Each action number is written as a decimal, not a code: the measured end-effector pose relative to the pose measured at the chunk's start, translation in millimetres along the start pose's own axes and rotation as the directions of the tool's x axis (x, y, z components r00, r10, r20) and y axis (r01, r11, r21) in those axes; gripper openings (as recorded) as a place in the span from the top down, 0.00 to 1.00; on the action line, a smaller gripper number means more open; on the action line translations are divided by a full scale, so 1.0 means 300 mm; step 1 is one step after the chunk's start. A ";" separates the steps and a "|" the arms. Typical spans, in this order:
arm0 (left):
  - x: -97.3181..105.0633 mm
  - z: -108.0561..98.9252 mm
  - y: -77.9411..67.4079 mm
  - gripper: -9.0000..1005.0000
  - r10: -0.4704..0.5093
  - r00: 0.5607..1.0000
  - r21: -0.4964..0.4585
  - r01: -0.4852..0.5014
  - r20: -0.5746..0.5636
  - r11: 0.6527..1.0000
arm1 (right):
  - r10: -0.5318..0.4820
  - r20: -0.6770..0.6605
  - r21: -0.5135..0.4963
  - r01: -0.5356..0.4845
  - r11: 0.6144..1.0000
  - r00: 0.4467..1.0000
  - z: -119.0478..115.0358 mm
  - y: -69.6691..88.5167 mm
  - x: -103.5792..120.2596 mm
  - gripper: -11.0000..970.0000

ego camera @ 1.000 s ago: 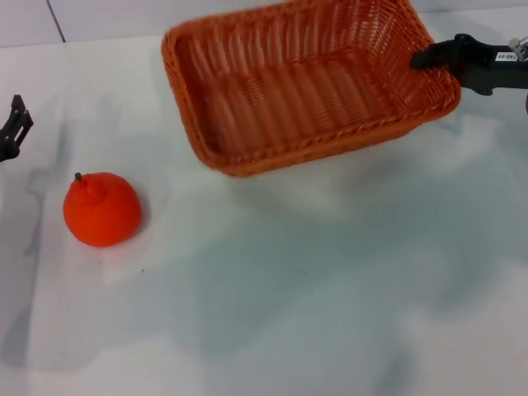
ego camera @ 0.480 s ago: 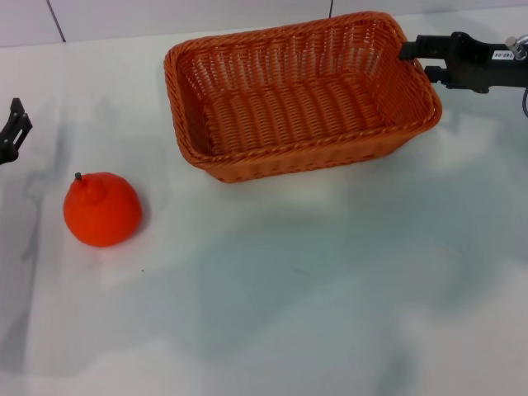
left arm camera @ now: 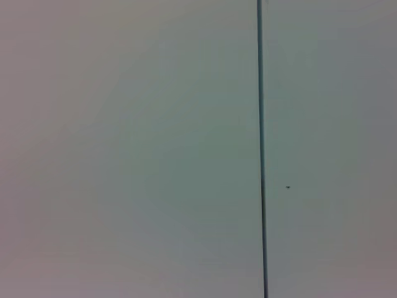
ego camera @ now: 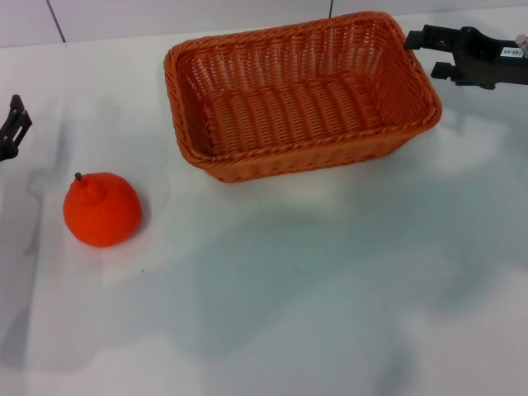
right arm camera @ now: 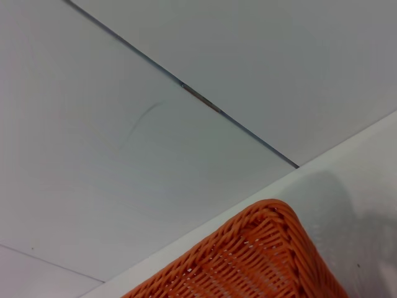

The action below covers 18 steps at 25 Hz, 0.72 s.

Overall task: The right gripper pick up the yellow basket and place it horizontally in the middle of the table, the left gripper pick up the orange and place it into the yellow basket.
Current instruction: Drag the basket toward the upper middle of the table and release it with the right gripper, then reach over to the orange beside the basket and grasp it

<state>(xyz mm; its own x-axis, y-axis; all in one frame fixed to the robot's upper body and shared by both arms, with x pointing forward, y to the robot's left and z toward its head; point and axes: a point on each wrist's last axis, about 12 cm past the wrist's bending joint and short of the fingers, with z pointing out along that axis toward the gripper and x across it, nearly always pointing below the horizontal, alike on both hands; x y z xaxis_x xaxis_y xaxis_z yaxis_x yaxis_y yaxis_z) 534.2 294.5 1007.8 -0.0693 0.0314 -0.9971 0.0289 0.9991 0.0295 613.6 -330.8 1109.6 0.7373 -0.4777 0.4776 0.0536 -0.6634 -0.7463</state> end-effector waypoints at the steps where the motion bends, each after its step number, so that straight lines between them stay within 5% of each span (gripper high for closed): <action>1: -0.001 0.001 0.000 0.10 0.001 1.000 0.000 -0.001 0.001 1.000 | -0.003 0.001 0.000 0.003 1.000 1.000 -0.003 0.001 0.001 0.08; 18: -0.014 0.022 -0.003 0.11 0.004 1.000 0.007 -0.004 0.004 1.000 | -0.084 -0.160 -0.065 0.074 0.995 0.984 -0.147 0.096 0.065 0.04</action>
<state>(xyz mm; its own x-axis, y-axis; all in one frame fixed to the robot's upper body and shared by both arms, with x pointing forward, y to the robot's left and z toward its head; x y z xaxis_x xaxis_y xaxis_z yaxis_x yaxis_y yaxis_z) 541.1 293.3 1011.4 -0.0652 0.0351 -0.9973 0.0358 0.9988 0.0328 599.8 -384.5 1117.9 0.6131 -0.5064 0.6063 0.0644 -0.7329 -0.6773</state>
